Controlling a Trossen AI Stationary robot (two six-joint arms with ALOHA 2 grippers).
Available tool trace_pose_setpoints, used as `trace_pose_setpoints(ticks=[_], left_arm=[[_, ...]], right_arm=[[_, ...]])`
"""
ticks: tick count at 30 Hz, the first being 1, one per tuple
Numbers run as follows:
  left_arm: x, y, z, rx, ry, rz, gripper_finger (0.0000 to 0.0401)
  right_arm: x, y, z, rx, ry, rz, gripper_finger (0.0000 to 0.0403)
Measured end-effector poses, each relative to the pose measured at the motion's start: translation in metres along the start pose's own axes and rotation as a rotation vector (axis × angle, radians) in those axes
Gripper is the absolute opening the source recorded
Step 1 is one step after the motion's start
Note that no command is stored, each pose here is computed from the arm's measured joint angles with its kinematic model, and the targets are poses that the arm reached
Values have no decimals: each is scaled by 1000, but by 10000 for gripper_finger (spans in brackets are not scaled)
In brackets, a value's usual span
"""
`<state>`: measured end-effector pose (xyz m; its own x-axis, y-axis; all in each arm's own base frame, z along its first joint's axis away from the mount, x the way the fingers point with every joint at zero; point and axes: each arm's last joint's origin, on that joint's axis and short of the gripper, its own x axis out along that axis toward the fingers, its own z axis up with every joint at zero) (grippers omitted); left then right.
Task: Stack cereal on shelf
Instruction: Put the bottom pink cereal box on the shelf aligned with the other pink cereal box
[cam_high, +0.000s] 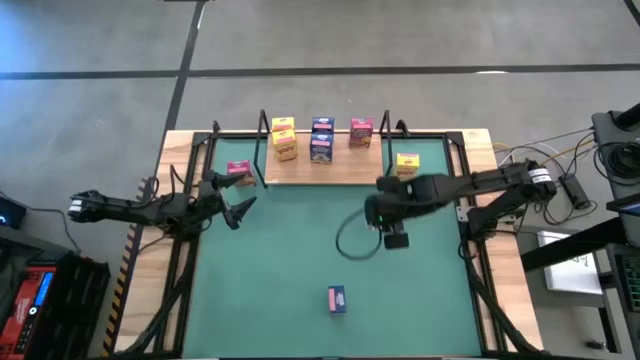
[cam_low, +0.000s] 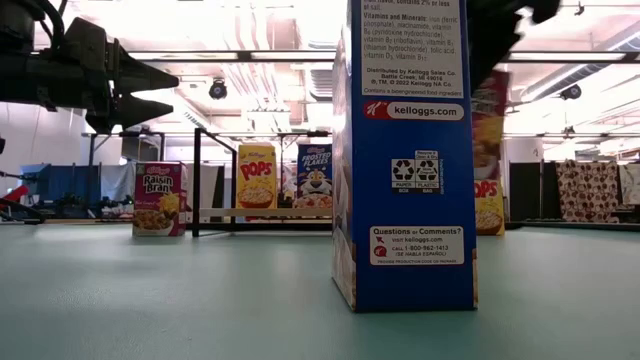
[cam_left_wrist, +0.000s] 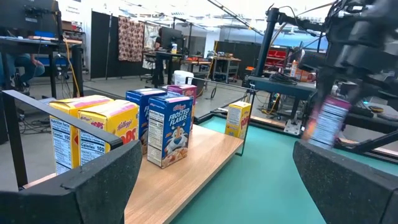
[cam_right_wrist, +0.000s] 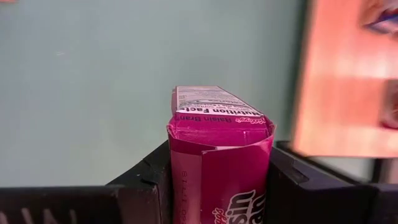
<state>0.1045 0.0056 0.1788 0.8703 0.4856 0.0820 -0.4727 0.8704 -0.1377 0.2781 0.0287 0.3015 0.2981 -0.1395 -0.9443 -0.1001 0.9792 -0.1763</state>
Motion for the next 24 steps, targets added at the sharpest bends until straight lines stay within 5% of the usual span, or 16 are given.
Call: trace_pose_setpoints(ticks=[11,24], left_arm=[[0,0,0,0,0,0,400],[0,0,0,0,0,0,400]], right_arm=[[-4,-76,2,83,-96,18,153],[-2,-136,-8,154,-264,47,151]])
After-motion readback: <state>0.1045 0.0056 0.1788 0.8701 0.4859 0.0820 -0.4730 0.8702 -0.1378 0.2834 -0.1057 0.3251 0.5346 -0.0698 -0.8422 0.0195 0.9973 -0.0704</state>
